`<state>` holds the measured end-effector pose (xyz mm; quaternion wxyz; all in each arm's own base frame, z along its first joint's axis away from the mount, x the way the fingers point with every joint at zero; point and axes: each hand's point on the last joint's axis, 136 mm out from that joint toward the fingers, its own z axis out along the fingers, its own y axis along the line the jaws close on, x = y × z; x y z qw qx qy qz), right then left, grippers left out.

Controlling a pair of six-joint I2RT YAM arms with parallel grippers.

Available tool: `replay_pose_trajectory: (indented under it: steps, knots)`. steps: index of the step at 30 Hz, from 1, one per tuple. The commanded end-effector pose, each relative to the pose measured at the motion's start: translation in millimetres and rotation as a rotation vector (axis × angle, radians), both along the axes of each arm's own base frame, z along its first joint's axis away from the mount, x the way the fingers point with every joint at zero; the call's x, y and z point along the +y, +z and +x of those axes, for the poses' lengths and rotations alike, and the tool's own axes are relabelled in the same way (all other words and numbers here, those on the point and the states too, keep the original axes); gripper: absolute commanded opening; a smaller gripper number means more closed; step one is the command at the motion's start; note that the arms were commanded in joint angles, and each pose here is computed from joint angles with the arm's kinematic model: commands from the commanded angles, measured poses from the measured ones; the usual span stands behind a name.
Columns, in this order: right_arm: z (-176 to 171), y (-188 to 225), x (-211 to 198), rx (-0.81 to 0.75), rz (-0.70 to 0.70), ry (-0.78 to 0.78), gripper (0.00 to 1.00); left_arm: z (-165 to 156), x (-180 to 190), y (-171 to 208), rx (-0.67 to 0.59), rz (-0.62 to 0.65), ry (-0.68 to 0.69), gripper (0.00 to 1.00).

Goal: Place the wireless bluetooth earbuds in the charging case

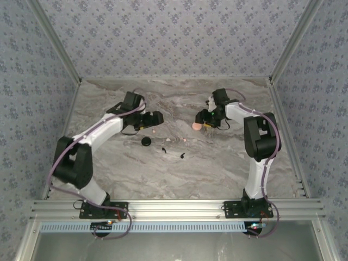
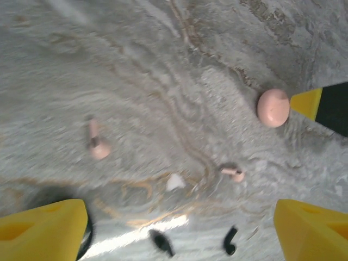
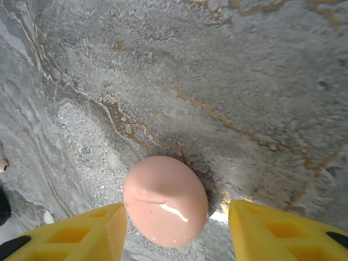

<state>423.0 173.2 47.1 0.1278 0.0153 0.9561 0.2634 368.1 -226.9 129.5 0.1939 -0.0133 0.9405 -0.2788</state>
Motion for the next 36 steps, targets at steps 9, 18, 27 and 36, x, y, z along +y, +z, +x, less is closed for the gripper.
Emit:
replay_pose_trajectory:
  steps: [9,18,27,36]
  knots:
    - [-7,10,-5,0.026,0.103,0.017,0.38,43,-98,-24,0.093,-0.142,-0.084,0.66]
    - [-7,1,-2,0.055,0.13,0.025,0.32,46,-143,-46,0.149,-0.183,-0.131,0.57]
    - [-7,-5,-3,0.071,0.133,0.02,0.28,42,-169,-62,0.197,-0.205,-0.16,0.5]
    - [-8,-13,-3,0.095,0.141,0.019,0.25,36,-183,-74,0.236,-0.224,-0.175,0.47]
